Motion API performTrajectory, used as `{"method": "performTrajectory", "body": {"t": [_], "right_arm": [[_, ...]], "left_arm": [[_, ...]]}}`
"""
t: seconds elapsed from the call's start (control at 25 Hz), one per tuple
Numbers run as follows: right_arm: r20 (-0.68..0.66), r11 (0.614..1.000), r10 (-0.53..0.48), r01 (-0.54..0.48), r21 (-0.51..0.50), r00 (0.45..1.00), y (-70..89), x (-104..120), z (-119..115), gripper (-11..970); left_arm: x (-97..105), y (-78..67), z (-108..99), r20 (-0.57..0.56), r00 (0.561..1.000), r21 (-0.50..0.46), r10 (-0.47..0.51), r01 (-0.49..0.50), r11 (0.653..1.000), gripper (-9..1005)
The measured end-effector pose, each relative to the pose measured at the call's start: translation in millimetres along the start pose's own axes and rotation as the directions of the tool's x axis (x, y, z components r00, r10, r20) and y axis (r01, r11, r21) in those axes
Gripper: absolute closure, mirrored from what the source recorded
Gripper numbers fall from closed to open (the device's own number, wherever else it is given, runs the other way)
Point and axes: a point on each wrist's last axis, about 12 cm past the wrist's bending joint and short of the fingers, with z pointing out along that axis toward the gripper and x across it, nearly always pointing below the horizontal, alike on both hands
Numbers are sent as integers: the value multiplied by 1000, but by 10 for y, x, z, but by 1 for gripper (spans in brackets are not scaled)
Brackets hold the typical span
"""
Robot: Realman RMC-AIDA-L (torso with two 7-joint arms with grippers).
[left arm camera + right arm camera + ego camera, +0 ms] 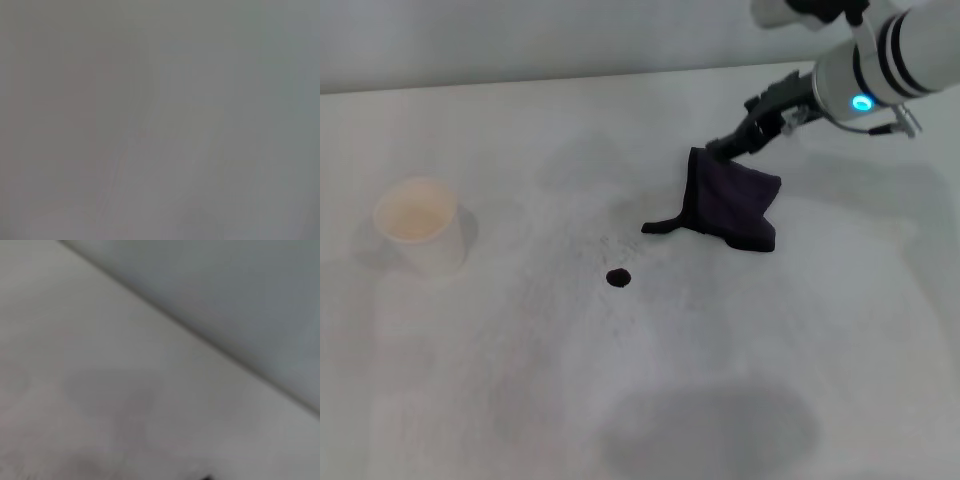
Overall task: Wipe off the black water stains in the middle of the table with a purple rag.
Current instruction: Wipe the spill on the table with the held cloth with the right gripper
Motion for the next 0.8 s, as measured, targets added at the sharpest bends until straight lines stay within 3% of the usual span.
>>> {"method": "performTrajectory", "body": {"t": [0.32,0.8], "right_arm": [[-97,998,6,-12,-55,995,105,218,131,119],[-95,1000,-20,19,-22,995,146,280,254,172]], "left_arm": [[7,27,46,-13,1000,-38,-16,15,999,124],[-10,19,121,-10,999,-62,-31,30,998,124]]}}
